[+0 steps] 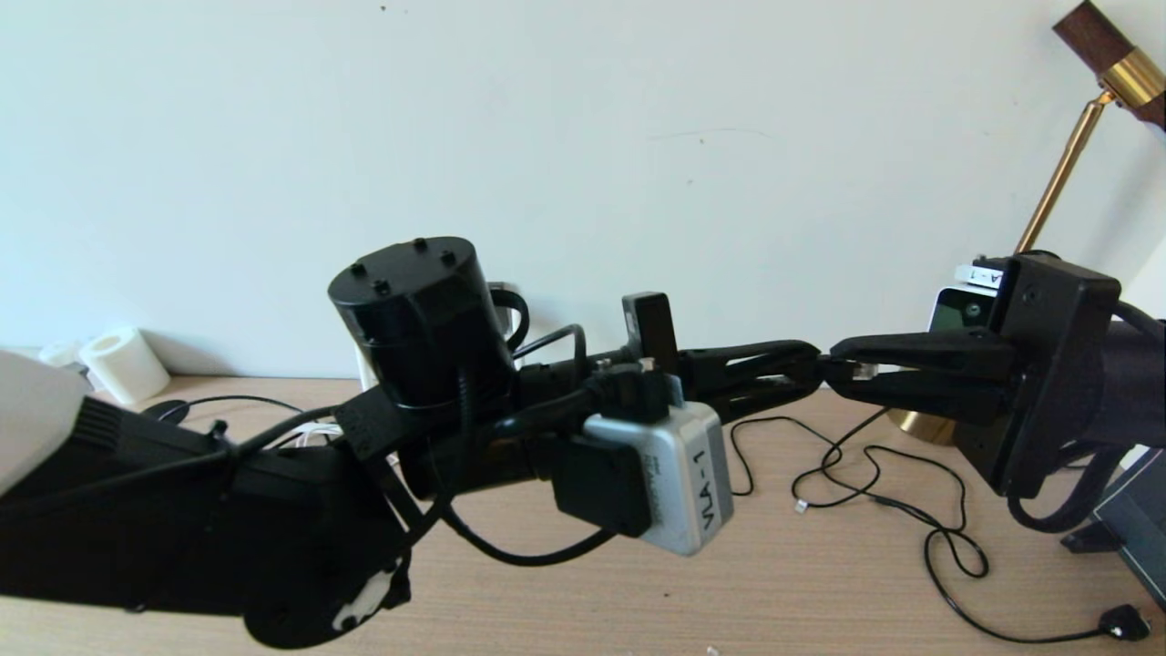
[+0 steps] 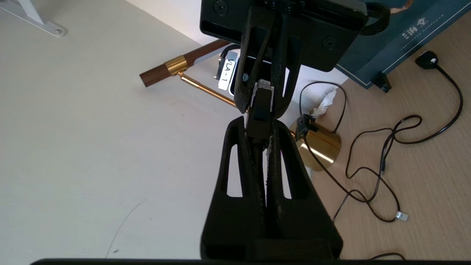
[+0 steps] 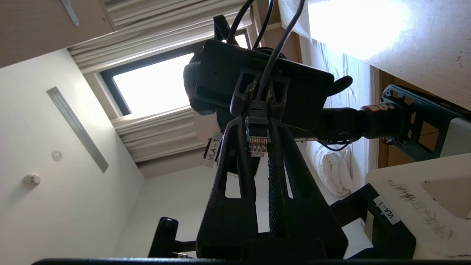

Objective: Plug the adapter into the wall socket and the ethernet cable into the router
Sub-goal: Hand it to the other hand, then align cable and router interface

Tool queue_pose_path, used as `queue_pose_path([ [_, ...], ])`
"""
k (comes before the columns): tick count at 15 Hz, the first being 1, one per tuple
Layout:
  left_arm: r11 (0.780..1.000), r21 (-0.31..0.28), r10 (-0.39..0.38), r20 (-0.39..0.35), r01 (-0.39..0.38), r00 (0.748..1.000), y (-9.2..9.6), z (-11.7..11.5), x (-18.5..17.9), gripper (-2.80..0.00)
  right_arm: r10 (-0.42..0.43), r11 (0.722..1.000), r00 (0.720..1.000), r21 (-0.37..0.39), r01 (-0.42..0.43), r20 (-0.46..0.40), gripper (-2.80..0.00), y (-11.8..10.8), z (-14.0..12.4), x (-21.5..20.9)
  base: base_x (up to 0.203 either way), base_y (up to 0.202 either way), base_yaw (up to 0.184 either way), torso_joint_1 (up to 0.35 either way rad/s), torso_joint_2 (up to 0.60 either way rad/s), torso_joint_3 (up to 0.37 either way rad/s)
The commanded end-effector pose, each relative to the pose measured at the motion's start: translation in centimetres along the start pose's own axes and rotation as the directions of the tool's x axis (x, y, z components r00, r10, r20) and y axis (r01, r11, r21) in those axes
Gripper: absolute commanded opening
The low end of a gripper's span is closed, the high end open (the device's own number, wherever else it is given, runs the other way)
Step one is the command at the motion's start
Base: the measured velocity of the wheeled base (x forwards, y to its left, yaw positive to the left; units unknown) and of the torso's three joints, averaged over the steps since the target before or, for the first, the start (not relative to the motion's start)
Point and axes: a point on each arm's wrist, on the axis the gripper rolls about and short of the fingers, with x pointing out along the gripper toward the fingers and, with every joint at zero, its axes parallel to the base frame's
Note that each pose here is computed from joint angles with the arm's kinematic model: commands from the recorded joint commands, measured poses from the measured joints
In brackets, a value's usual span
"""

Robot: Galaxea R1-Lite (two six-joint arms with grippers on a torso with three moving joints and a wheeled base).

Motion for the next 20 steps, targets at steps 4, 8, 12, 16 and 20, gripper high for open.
queue_pose_path([
  [4,1.000,0.005,-0.003,0.020,0.003,1.000,-0.3,0.4,0.3,-2.80,-0.002,1.000,1.000,0.012,0.002,-0.007,-2.80,-0.1,0.0,0.1,0.000,0.000,0.000,0.000,0.00,0.000],
  [8,1.000,0.004,-0.005,0.019,0.005,1.000,-0.3,0.4,0.3,-2.80,-0.003,1.000,1.000,0.009,0.003,-0.005,0.00,-0.2,0.0,0.0,0.000,0.000,0.000,0.000,0.00,0.000],
  [12,1.000,-0.007,-0.017,0.009,0.017,1.000,-0.7,0.3,0.0,-2.80,-0.003,1.000,1.000,0.004,0.003,0.005,0.00,-0.2,0.1,0.0,0.000,0.000,0.000,0.000,0.00,0.000],
  [16,0.983,-0.184,-0.029,-0.128,0.005,0.991,-1.5,-0.5,-3.0,-2.80,0.049,0.988,0.983,-0.155,-0.021,0.179,0.00,0.9,-1.9,-1.8,0.000,0.000,0.000,0.000,0.00,0.000],
  [20,0.753,-0.547,0.111,-0.444,-0.367,0.889,-1.4,-1.0,-5.2,-2.80,0.036,0.774,0.878,-0.569,0.277,0.477,-2.80,0.2,-4.7,-4.4,0.000,0.000,0.000,0.000,0.00,0.000],
])
